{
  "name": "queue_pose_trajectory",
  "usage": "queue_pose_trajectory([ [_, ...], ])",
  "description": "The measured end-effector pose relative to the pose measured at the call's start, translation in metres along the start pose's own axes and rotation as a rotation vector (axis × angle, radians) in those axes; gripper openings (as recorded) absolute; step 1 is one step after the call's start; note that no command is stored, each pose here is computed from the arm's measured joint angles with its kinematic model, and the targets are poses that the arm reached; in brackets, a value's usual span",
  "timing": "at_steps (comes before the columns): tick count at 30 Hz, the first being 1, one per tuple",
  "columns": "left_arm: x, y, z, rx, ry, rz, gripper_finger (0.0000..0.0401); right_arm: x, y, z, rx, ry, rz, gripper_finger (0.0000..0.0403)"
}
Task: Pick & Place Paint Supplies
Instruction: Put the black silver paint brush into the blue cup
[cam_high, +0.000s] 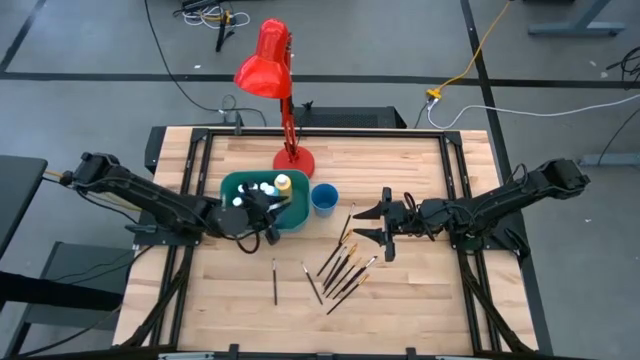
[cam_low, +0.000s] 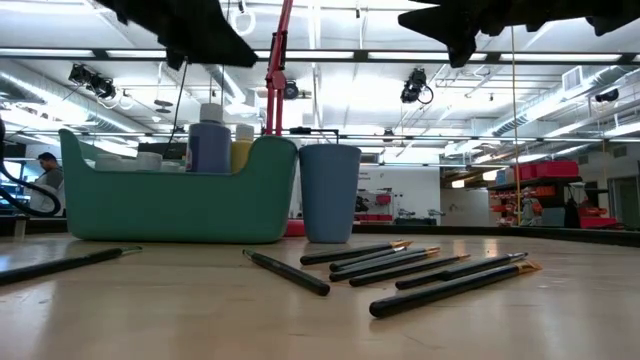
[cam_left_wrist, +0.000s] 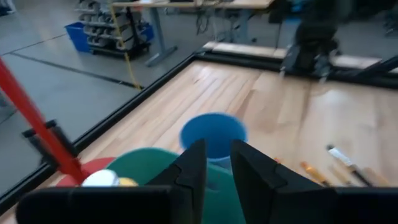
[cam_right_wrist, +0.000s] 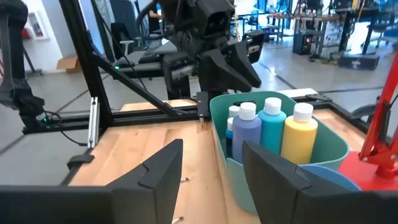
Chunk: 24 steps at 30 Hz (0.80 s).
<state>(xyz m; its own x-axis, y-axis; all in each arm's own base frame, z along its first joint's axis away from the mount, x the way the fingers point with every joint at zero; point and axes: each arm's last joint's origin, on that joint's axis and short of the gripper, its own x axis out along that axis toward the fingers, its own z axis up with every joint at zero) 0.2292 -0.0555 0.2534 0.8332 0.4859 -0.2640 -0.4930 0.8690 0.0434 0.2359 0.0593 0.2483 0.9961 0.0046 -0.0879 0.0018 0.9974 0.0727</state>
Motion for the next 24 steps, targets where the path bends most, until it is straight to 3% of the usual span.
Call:
queue_pose_trajectory([
  [13, -0.010, -0.018, 0.005, -0.085, 0.028, -0.406, 0.0082, 0.000, 0.000, 0.003, -0.022, -0.029, 0.002, 0.0178],
  [24, -0.011, -0.019, 0.005, -0.099, 0.045, -0.461, 0.0082, 0.000, 0.000, 0.003, -0.021, -0.029, 0.003, 0.0178],
])
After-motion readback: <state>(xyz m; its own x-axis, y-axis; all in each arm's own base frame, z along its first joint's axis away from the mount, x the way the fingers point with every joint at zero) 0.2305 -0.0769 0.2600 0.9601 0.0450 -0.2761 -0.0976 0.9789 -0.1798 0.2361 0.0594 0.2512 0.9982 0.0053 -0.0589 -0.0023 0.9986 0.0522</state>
